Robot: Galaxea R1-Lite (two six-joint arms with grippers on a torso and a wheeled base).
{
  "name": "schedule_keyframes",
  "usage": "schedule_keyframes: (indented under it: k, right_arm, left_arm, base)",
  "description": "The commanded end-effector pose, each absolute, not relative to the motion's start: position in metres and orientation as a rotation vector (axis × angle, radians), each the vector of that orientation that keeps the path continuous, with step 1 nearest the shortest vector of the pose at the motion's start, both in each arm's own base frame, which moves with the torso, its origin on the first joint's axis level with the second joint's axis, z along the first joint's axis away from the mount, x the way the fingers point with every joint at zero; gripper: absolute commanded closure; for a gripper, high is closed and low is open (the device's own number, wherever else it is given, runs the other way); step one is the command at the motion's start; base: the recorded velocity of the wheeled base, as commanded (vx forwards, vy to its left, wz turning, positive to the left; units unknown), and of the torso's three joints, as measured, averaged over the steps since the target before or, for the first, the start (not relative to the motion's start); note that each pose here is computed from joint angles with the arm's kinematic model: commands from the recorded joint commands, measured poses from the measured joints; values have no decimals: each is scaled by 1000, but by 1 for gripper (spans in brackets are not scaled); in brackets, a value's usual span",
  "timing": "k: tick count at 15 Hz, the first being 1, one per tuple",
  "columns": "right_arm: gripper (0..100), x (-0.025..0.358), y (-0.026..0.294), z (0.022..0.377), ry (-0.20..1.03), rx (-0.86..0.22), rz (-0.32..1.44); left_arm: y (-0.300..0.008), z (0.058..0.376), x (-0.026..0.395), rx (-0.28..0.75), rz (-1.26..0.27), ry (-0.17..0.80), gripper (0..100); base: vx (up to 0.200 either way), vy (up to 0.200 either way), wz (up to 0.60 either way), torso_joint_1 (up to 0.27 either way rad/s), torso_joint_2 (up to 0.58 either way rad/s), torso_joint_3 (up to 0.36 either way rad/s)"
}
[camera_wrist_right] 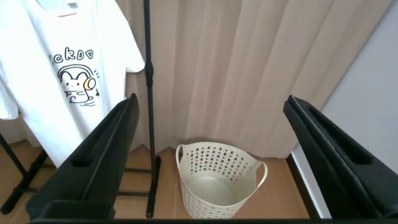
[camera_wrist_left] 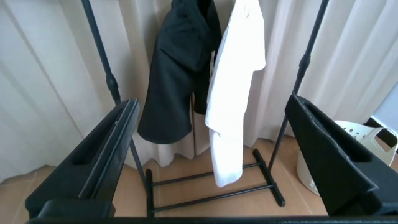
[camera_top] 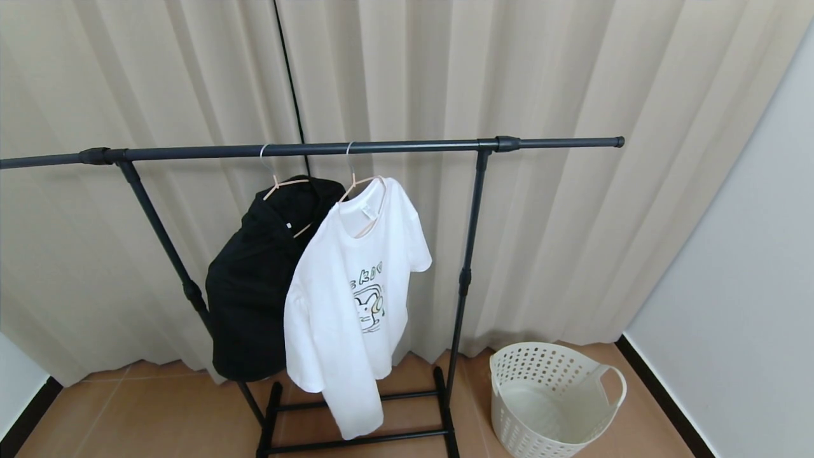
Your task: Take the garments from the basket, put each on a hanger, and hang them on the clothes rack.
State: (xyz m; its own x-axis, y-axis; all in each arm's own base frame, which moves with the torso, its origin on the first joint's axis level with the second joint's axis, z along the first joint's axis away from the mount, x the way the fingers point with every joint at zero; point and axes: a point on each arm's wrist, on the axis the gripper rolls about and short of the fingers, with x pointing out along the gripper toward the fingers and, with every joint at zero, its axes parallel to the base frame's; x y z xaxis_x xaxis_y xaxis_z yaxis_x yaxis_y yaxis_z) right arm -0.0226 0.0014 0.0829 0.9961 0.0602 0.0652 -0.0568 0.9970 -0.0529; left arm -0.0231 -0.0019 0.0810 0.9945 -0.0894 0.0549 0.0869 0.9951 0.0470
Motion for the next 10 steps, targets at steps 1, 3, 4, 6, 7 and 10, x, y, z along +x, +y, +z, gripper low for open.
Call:
schedule_keyframes:
  k: [1, 3, 4, 6, 7, 10]
  right_arm:
    - [0, -23, 1, 83, -73, -45, 58]
    - [0, -23, 1, 83, -73, -39, 52]
    - [0, -23, 1, 83, -73, -39, 52]
    - [0, -23, 1, 83, -73, -46, 54]
    - [0, -23, 1, 83, -73, -45, 54]
    - [0, -23, 1, 83, -73, -42, 54]
  left_arm:
    - [-2, 81, -23, 42, -88, -57, 0]
    - [-2, 81, -23, 42, -88, -57, 0]
    - [-2, 81, -23, 42, -88, -57, 0]
    - [-2, 81, -23, 42, -88, -57, 0]
    - [-2, 81, -23, 42, -88, -57, 0]
    - [-2, 81, -23, 42, -88, -57, 0]
  base:
    - [0, 0, 0, 0, 0, 0]
    - [0, 0, 0, 0, 0, 0]
    - [0, 0, 0, 0, 0, 0]
    - [0, 0, 0, 0, 0, 0]
    - [0, 0, 0, 0, 0, 0]
    - [0, 0, 0, 0, 0, 0]
